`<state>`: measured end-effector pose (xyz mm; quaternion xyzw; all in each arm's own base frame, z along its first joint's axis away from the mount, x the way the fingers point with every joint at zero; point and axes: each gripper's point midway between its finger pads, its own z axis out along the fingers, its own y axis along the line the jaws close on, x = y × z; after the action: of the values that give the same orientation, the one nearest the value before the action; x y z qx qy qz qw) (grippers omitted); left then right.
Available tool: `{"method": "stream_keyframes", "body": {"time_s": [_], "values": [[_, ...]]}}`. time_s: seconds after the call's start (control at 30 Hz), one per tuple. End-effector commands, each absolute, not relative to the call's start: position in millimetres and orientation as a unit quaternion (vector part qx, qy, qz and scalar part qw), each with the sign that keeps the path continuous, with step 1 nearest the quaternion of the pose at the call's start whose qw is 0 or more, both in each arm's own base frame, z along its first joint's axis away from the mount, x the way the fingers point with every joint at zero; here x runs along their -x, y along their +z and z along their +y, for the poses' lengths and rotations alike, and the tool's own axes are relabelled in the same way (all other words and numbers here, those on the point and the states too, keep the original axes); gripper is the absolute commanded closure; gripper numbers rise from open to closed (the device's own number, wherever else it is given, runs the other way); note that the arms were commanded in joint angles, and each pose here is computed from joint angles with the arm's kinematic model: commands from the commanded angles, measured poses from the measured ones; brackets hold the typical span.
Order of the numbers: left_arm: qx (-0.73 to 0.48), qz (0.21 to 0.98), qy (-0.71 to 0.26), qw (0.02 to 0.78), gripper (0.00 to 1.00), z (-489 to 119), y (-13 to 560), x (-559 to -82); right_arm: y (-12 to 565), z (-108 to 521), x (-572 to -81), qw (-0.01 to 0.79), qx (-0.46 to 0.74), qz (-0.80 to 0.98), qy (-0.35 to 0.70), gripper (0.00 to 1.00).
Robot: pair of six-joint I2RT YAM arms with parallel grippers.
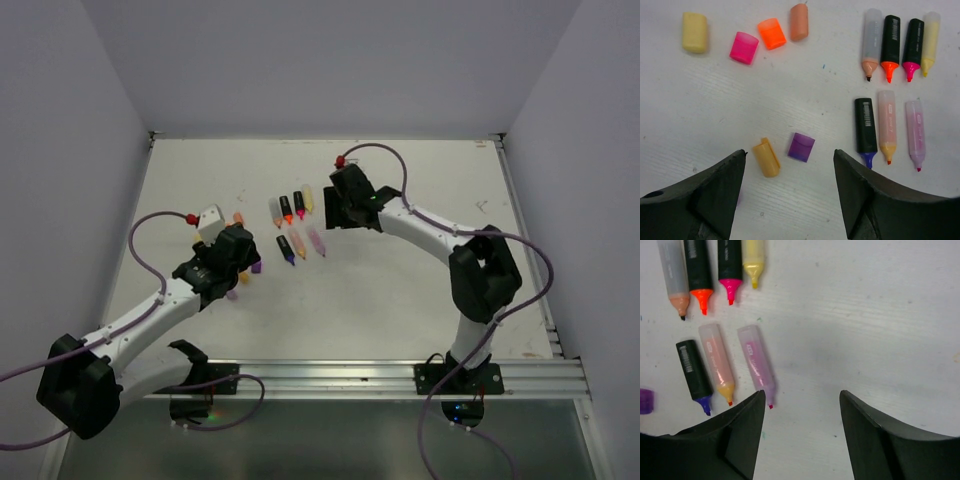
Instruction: Open the pen caps
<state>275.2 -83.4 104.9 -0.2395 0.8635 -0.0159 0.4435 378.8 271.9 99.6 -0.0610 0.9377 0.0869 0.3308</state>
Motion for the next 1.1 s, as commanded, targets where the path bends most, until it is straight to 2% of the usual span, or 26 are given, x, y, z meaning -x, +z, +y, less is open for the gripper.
{"method": "stream_keyframes", "body": {"time_s": [0.0,0.13,0.27,0.47,1.07], "values": [[0.221,0.854,-0.065,0.466,0.26,-100.7,130.5,-289.1,126.6,201.0,-392.9,0.353,-0.029,0.934,0.051,0.35],[0.187,0.851,-0.11,0.479,0.27,-115.7,132.9,-290.5,133.2,117.2,-394.3,0.35,-0.117,0.929,0.039,0.35],[0.149,0.848,-0.163,0.481,0.27,-138.0,133.2,-293.0,130.7,34.6,-389.0,0.341,-0.182,0.921,-0.046,0.37],[0.119,0.859,-0.205,0.454,0.29,-160.4,122.7,-289.4,101.6,-19.5,-372.6,0.293,-0.224,0.924,-0.099,0.39],[0.094,0.858,-0.235,0.447,0.3,-172.1,125.6,-284.0,33.1,-43.1,-366.3,0.229,-0.263,0.932,-0.096,0.45]]}}
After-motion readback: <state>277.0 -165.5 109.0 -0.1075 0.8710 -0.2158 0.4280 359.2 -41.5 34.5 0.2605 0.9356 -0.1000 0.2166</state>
